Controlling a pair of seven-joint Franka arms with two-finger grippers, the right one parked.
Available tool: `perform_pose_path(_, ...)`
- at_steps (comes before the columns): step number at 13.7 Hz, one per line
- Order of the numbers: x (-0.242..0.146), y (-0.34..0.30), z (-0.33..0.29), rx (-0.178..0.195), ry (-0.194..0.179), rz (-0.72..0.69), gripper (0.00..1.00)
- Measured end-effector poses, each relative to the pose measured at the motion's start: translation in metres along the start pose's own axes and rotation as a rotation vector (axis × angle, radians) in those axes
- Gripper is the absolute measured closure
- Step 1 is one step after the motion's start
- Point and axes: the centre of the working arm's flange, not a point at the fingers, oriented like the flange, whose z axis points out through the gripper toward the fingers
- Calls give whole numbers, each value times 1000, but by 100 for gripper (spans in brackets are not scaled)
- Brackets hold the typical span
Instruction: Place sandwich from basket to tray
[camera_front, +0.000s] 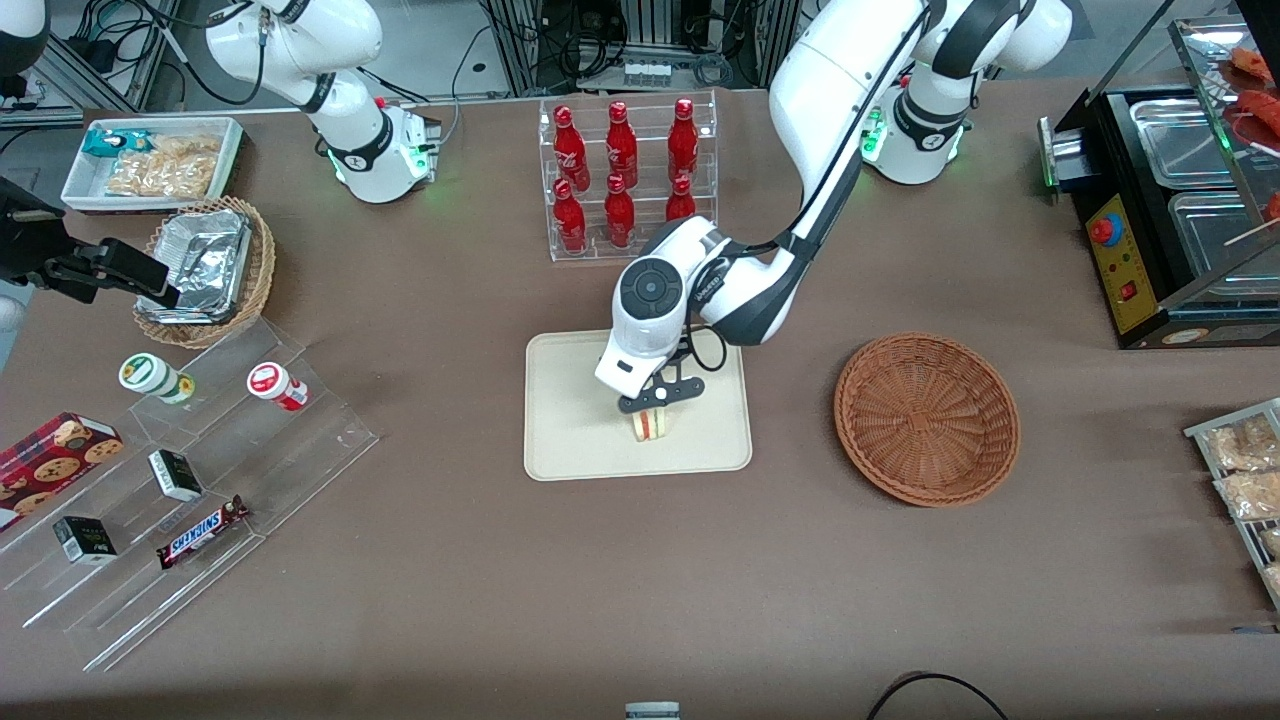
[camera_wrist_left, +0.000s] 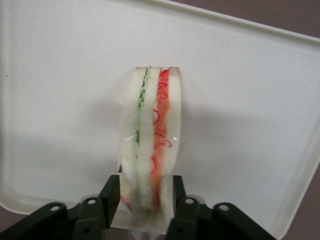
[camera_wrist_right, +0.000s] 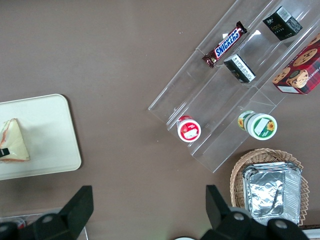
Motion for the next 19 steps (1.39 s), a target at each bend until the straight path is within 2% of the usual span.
perform_pose_path(2, 0, 2, -24, -6, 7, 0, 24)
perform_pose_path(4, 4, -6, -53, 19, 11, -2, 4)
perform_pose_path(5, 8, -12, -66, 33, 15, -5, 0)
perform_pose_path(8, 32, -45, -91, 118, -1, -47, 0)
perform_pose_path(9, 46, -58, -95, 132, -1, -52, 0)
perform_pose_path(12, 84, -104, -100, 144, -22, -24, 0)
perform_pose_path(16, 102, -147, -125, 140, -45, -7, 0)
perform_pose_path(19, 117, -193, -160, 153, -98, 36, 0)
